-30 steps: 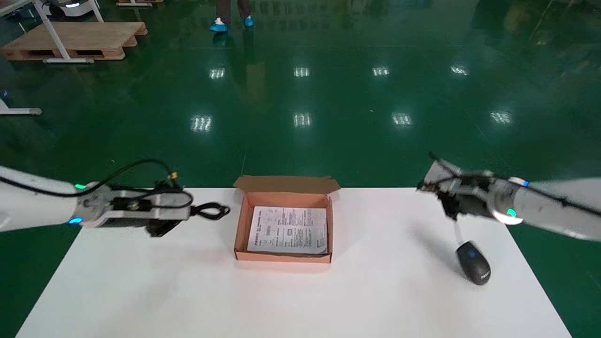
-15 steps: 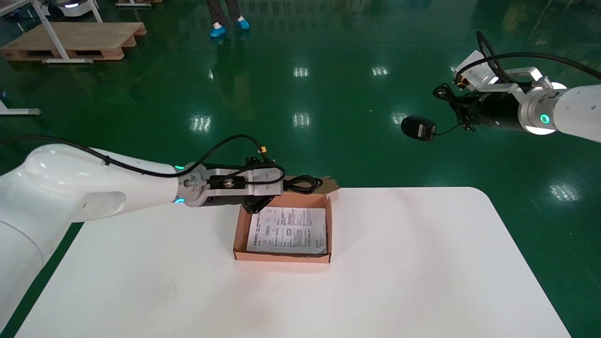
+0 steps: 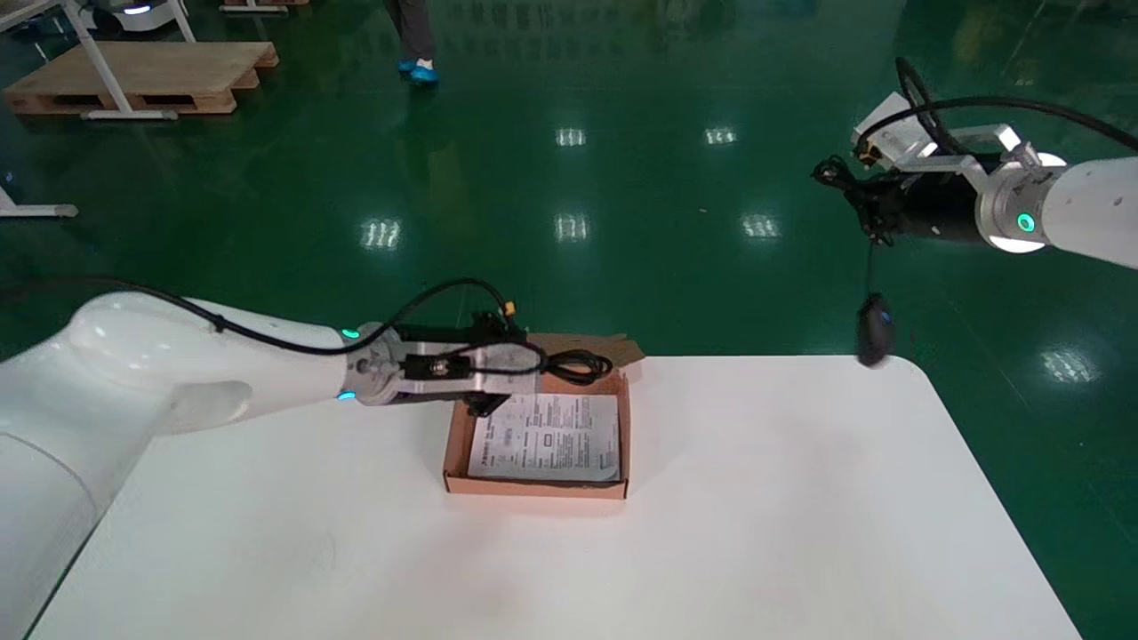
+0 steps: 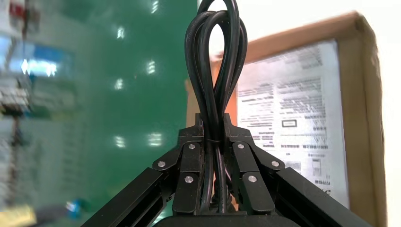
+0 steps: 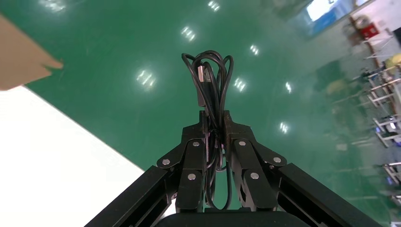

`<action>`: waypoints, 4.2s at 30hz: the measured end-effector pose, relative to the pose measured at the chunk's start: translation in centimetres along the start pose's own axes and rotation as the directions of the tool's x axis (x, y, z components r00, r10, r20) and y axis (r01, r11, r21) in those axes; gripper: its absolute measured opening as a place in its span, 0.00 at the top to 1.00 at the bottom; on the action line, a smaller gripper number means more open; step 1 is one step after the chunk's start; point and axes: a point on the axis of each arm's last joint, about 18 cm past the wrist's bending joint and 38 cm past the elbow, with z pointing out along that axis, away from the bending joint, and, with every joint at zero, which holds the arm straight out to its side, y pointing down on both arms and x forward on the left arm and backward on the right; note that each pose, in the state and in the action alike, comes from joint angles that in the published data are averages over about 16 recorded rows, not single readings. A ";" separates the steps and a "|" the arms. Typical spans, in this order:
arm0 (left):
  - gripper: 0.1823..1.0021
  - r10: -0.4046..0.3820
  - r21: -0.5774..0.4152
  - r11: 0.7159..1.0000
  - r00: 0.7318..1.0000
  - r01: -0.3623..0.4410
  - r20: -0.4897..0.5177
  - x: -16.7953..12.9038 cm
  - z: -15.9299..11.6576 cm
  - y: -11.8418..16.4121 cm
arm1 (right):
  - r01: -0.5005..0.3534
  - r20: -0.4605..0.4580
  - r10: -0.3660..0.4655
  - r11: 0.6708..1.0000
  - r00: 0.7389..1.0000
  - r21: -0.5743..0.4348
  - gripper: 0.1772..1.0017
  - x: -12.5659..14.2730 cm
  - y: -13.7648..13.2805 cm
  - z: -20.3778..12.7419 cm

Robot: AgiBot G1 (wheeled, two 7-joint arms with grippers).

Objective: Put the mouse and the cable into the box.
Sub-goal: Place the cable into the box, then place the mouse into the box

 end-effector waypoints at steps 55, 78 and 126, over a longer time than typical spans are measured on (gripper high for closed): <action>0.62 0.181 -0.039 0.983 0.983 -0.179 0.033 4.5 3.0 -0.8 | 0.001 -0.001 -0.001 1.000 1.000 0.002 0.93 0.0 -0.1 0.0; 0.08 -0.038 -0.351 0.908 0.881 0.227 0.472 -8.3 -7.3 11.2 | 0.119 0.107 -0.134 0.983 0.985 0.142 0.93 -6.1 -5.0 0.9; 0.00 -0.039 -0.362 0.901 0.874 0.241 0.484 -8.6 -8.1 11.6 | 0.324 0.303 -0.404 0.903 0.863 0.282 0.93 -28.9 -8.9 0.0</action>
